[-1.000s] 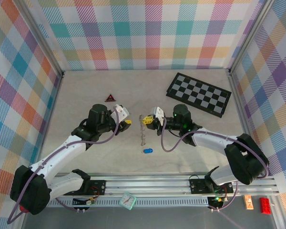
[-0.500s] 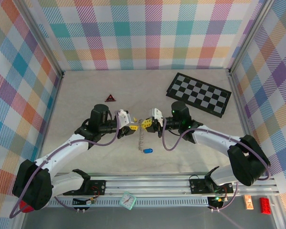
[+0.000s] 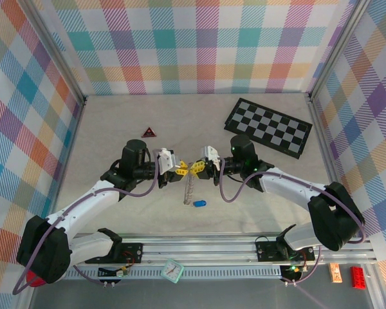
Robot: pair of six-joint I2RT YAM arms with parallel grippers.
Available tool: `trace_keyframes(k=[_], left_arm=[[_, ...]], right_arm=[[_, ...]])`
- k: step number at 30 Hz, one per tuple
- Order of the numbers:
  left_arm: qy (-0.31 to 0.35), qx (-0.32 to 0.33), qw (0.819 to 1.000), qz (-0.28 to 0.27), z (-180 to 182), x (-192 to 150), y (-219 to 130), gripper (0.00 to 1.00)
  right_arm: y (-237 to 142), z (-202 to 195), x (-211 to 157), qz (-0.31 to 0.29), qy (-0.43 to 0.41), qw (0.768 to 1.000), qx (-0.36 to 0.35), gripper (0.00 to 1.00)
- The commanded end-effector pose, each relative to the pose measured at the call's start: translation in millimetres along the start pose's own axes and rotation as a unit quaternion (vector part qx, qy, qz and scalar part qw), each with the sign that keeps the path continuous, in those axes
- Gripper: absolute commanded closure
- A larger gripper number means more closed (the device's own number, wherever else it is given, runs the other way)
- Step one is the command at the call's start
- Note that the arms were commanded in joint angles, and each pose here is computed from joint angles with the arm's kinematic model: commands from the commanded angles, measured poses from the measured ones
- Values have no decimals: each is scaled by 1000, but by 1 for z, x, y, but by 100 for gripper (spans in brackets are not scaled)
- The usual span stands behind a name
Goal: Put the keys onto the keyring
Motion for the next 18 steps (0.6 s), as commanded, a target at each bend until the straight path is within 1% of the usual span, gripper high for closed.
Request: trace_keyframes(k=[1, 2, 5, 7, 8, 9, 10, 11, 13, 15, 18], left_arm=[[16, -15, 999, -32, 0, 21, -2, 87], [13, -17, 999, -34, 0, 22, -2, 89], [4, -22, 999, -30, -2, 22, -2, 99], [2, -21, 999, -24, -2, 20, -2, 100], [1, -20, 1000, -23, -2, 19, -2, 100], [0, -17, 1000, -21, -2, 19, -3, 100], [-2, -10, 1000, -19, 0, 19, -3, 100], [-5, -3, 1000, -14, 2, 18, -3, 100], [-13, 12, 1000, -2, 5, 16, -4, 100], [-25, 26, 999, 8, 9, 16, -4, 100], [-48, 40, 998, 24, 14, 15, -3, 100]], right_arm=[[3, 6, 22, -26, -28, 999, 28, 100], [3, 6, 22, -27, -28, 999, 29, 100], [6, 7, 22, -27, -27, 999, 32, 100], [6, 6, 20, -20, -22, 999, 26, 100], [5, 4, 18, -13, -20, 1000, 19, 93], [4, 4, 15, -2, -21, 1000, 10, 82], [2, 2, 12, 11, -25, 1000, -3, 75], [-1, 1, 9, 22, -29, 999, -15, 72], [-6, -1, -1, 57, -38, 997, -37, 68], [-10, -1, -7, 81, -45, 994, -49, 68], [-13, -1, -7, 91, -50, 993, -54, 68]])
Point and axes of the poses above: each hand's point on the last joint's axis, 136 mm out from that joint toward the fingers, its own y axis out along the fingers, its own z axis along the line the jaws close on, x = y × z, the point moved 2 cm from there along -y, back along the fingers, and after that the axes turned 5 degrees about -y, right-handed, at the moved point
